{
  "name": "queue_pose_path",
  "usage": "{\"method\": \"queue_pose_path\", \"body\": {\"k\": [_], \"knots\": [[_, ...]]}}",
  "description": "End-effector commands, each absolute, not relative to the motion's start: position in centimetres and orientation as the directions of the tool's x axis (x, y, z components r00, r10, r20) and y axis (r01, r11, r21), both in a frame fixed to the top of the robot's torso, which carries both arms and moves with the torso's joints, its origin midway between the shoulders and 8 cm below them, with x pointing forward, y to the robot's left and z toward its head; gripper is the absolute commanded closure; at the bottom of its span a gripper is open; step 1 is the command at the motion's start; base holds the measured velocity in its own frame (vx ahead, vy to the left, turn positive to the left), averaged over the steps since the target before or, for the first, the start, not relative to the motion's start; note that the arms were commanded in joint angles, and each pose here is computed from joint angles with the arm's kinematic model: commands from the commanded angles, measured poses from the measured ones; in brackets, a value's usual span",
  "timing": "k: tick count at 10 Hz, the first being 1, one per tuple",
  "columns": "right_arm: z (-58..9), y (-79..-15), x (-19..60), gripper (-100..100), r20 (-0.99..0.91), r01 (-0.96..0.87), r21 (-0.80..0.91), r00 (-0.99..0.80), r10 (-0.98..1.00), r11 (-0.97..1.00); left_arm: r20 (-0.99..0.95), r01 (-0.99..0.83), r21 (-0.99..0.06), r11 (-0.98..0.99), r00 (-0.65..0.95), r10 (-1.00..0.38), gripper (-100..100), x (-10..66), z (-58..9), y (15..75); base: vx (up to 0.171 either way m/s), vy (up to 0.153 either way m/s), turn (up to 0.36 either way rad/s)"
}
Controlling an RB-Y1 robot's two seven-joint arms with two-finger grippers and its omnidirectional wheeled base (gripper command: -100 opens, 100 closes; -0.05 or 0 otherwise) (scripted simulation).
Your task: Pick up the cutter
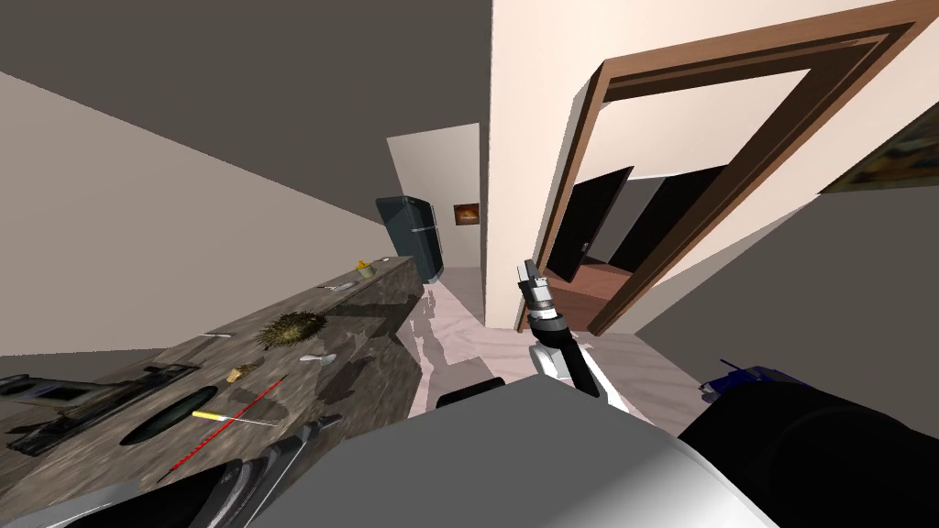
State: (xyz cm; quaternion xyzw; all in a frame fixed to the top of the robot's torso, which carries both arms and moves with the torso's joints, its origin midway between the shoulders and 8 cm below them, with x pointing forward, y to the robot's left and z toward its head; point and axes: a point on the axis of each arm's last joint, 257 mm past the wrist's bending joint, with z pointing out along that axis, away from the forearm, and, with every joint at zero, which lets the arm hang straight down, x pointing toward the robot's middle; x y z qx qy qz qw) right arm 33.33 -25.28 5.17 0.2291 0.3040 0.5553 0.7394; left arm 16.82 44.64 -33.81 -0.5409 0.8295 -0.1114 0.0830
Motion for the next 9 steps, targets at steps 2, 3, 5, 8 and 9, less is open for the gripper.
{"method": "queue_pose_path", "body": {"k": [2, 3, 5, 8, 9], "knots": [[5.2, -25.3, 33.3, 0, -0.195, -0.682, 0.676, 0.199, 0.96, 0.278, -0.027, -0.898, -0.228, 0.376, -0.38, -0.925, -100, 15.9, -33.7, 46.0, 0.09, 0.102, -0.028], [5.2, -25.3, 33.3, 0, -0.195, -0.682, 0.676, 0.199, 0.96, 0.279, -0.031, -0.894, -0.226, 0.387, -0.39, -0.92, -100, 15.8, -33.7, 46.1, 0.058, 0.079, -0.009], [5.2, -25.3, 33.3, 0, -0.195, -0.682, 0.676, 0.199, 0.96, 0.278, -0.027, -0.903, -0.228, 0.365, -0.368, -0.929, -100, 15.8, -33.7, 46.1, -0.004, 0.002, 0.004], [5.2, -25.3, 33.3, 0, -0.196, -0.682, 0.676, 0.199, 0.96, 0.279, -0.056, -0.934, -0.146, 0.326, -0.321, -0.945, -100, 14.1, -33.4, 48.7, 0.126, 0.178, -0.037], [5.2, -25.3, 33.3, 0, -0.196, -0.682, 0.676, 0.199, 0.96, 0.279, -0.072, -0.945, -0.111, 0.306, -0.3, -0.951, -100, 13.3, -33.2, 49.8, 0.136, 0.23, -0.027]]}}
